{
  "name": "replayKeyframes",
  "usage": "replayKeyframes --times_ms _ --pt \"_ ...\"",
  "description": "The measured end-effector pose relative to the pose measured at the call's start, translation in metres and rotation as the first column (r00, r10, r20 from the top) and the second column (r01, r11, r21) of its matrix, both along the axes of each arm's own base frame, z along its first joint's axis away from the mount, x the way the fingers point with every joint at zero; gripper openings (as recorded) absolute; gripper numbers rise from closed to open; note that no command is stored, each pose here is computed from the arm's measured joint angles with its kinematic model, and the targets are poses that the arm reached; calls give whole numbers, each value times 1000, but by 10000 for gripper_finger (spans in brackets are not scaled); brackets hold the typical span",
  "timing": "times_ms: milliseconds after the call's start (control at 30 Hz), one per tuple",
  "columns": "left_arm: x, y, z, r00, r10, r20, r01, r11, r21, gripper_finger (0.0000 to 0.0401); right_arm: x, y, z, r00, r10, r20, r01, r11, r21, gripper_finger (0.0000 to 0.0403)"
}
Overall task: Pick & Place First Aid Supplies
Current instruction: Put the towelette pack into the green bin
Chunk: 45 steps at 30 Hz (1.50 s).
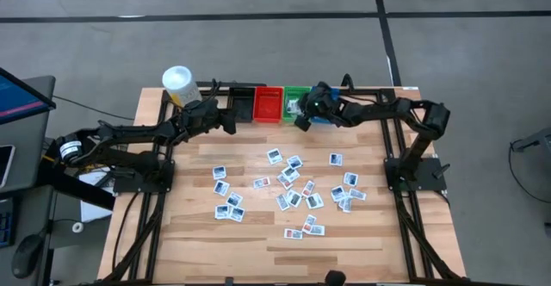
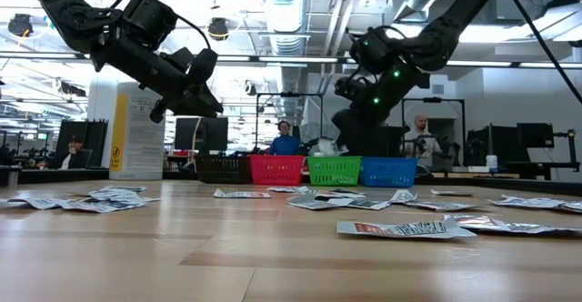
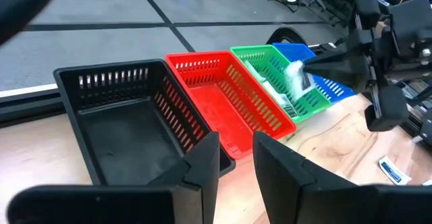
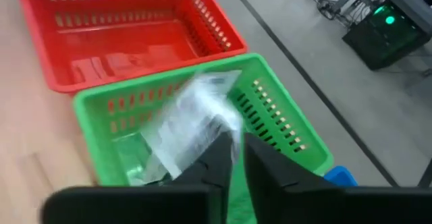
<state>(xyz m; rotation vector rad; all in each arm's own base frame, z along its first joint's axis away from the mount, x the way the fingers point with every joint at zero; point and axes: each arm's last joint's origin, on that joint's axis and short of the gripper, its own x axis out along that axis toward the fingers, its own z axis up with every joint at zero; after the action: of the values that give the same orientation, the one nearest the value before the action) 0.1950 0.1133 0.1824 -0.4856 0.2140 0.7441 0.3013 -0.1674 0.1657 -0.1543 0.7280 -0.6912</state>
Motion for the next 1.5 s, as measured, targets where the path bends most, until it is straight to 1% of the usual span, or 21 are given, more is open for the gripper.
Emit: replayKeyframes --times_ms 233,333,400,500,567,667,767,900,967,1067,1133,1233,1367,1500 --pt "2 -3 0 1000 -15 1 15 1000 0 91 4 11 1 999 41 -15 -41 999 -2 102" --pt "3 -5 0 1000 -27 1 27 1000 1 91 4 24 11 996 80 -29 -80 997 -2 114" --pt "4 -7 0 999 -37 1 37 999 1 91 0 36 18 986 141 -88 -141 990 5 115" --pt "6 -11 0 998 -55 2 55 998 0 91 -9 55 32 956 247 -160 -246 969 29 112" --pt "7 -13 0 998 -65 2 65 998 0 91 -17 67 41 931 319 -180 -308 947 86 107" --pt "9 -16 0 997 -83 2 83 997 0 91 -30 84 52 898 408 -165 -377 906 190 100" --pt "11 -20 0 995 -103 2 103 995 0 91 -39 100 61 878 457 -143 -414 874 254 96" --pt "13 -25 0 992 -125 2 125 992 0 91 -44 121 66 845 514 -148 -461 840 285 96" --pt "14 -27 0 991 -134 3 134 991 -1 91 -44 131 64 823 544 -163 -483 821 303 96" --pt "15 -31 0 989 -150 3 150 989 -2 91 -45 147 59 793 580 -187 -494 791 360 96" --pt "16 -32 0 987 -158 3 158 987 -2 91 -45 159 51 770 614 -175 -512 757 405 96" --pt "16 -34 0 987 -160 2 160 987 0 91 -53 177 36 742 646 -179 -506 715 483 96" --pt "16 -33 1 988 -154 7 154 988 5 91 -63 200 15 721 671 -171 -515 685 515 95" --pt "16 -33 1 988 -154 8 154 988 5 91 -63 218 6 716 696 -58 -589 646 485 93"
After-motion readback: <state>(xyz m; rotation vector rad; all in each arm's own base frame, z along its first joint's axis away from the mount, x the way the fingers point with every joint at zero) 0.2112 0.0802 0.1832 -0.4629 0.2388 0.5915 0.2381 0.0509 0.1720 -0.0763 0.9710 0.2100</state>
